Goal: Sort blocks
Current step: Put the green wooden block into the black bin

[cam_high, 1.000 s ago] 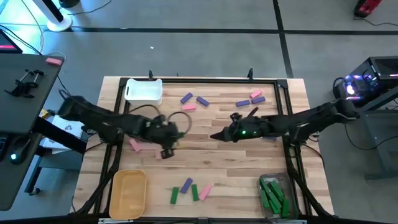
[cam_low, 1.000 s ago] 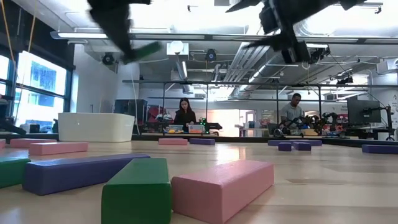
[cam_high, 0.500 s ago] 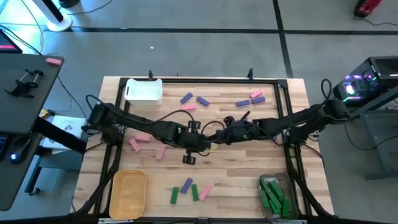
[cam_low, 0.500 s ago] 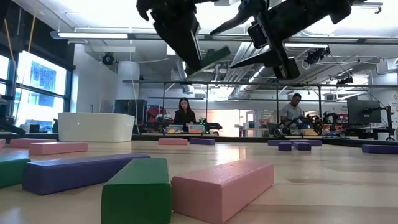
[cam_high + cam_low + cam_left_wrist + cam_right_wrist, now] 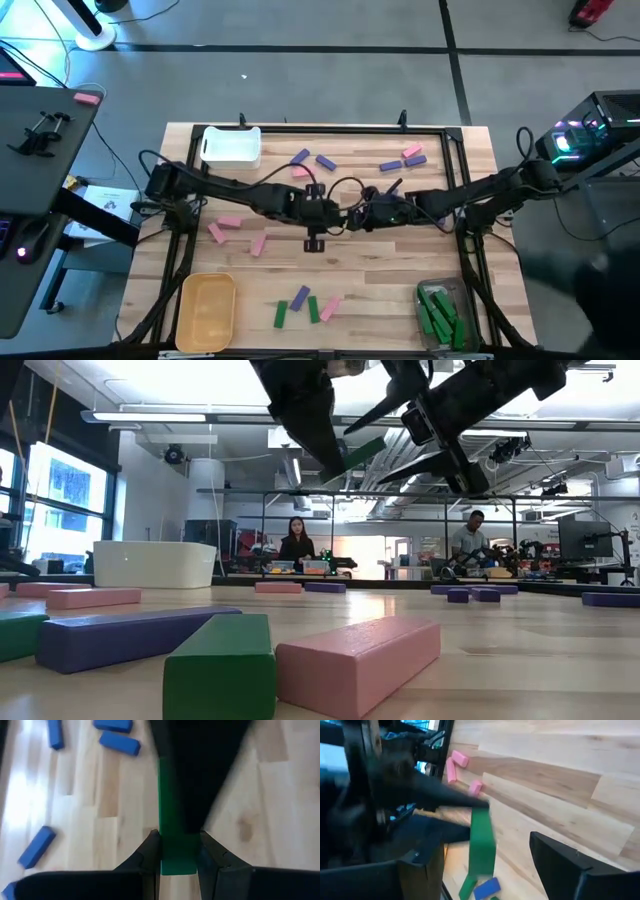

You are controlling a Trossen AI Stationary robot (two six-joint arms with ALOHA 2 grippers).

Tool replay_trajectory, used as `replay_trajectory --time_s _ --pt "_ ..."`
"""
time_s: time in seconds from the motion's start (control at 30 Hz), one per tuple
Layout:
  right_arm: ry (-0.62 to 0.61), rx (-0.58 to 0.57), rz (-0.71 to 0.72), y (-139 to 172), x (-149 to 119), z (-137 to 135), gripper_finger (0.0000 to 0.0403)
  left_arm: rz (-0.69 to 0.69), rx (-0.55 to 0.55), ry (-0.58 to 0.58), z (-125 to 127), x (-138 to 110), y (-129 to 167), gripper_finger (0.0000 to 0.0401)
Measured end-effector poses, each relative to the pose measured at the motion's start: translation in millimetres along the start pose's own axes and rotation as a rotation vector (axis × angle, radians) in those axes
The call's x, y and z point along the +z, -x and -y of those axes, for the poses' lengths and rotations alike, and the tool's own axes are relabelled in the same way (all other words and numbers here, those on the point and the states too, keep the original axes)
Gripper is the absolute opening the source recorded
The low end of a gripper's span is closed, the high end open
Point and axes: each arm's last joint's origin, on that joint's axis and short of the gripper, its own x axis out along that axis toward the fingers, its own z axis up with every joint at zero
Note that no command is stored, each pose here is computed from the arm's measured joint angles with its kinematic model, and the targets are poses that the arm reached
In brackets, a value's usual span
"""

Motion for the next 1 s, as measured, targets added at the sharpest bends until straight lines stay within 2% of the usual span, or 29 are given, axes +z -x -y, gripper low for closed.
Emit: replay_trajectory --time_s 0.13,0.37,0.83,1.0 --pt "0.008 0.007 0.003 0 0 -1 0.0203 0.018 -0.007 0.002 3 1 -1 0.0052" --pt "0.02 0.007 0.001 0 0 -1 0.0132 0.042 0.013 0.048 -5 3 -3 0.0052" --pt "0.03 -0.005 0.023 0 1 0 0.0012 0.072 0.006 0.039 -7 6 -4 0.0052" --pt "0.043 -0.006 0.021 0 1 0 0.001 0.072 0.003 0.045 -7 6 -4 0.0105"
